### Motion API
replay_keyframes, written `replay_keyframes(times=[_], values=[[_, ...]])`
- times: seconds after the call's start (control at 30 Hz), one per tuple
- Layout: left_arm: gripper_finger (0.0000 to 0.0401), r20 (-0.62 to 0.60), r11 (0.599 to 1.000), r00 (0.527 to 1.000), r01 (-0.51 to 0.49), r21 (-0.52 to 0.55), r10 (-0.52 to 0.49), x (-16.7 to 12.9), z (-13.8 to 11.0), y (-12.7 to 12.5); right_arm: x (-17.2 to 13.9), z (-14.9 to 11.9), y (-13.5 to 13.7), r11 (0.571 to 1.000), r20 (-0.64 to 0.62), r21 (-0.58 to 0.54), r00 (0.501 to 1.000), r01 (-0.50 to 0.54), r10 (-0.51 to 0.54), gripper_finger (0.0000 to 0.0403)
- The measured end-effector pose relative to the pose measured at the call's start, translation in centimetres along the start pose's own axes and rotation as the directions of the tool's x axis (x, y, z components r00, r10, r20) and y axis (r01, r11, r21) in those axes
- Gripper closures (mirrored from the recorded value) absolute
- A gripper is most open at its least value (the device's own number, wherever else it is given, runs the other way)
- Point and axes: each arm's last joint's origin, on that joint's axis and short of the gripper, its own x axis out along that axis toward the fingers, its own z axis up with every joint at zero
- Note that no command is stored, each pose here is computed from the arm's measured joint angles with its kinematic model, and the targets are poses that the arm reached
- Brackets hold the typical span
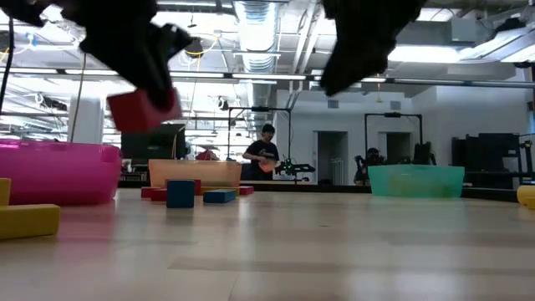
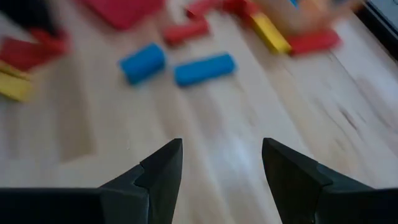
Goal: Sort blocks
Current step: Put the red block into the red bin
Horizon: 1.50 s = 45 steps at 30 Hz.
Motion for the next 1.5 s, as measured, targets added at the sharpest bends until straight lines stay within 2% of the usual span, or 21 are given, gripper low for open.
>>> replay_keyframes(times=[0.2,0.4,0.7,0.83,0.93,1.07,1.2,1.5], values=[[0.0374,0.0,0.996,0.997,-0.079,0.039,0.079,-2.1,1.8,0.8,-1.3,0.2,3.1,0.989,0.141,-0.057,0.98,-0.133,0.14,0.0171],[0.0374,-0.032,0.992,0.994,-0.105,0.066,0.107,-3.8,2.6,1.1,-1.5,-0.8,5.1,0.969,0.254,-0.098,0.936,-0.227,0.245,0.0171],[0.0374,0.022,0.988,0.993,-0.116,0.101,0.114,-5.8,3.9,0.5,-0.4,-3.2,5.5,0.944,0.376,-0.083,0.867,-0.321,0.328,0.0171],[0.0374,0.034,0.981,0.99,-0.138,0.137,0.135,-6.3,4.1,0.3,-0.2,-3.9,5.3,0.92,0.448,-0.09,0.81,-0.381,0.379,0.0171],[0.0374,0.018,0.977,0.991,-0.137,0.161,0.136,-6.9,3.8,0.2,-0.1,-4.2,5.2,0.912,0.476,-0.087,0.787,-0.401,0.392,0.0171],[0.0374,-0.03,0.981,0.989,-0.136,0.141,0.142,-8.1,2.8,0.6,0.1,-4.7,5.3,0.91,0.468,-0.094,0.788,-0.405,0.399,0.0171],[0.0374,-0.093,0.984,0.982,-0.158,0.088,0.166,-9.8,1.4,1.5,1.5,-5.3,5.9,0.909,0.456,-0.105,0.793,-0.402,0.404,0.0171],[0.0373,-0.227,0.976,0.953,-0.214,-0.038,0.2,-12.3,-2.0,3.3,5.4,-6.4,7.2,0.878,0.421,-0.136,0.775,-0.46,0.471,0.0171]])
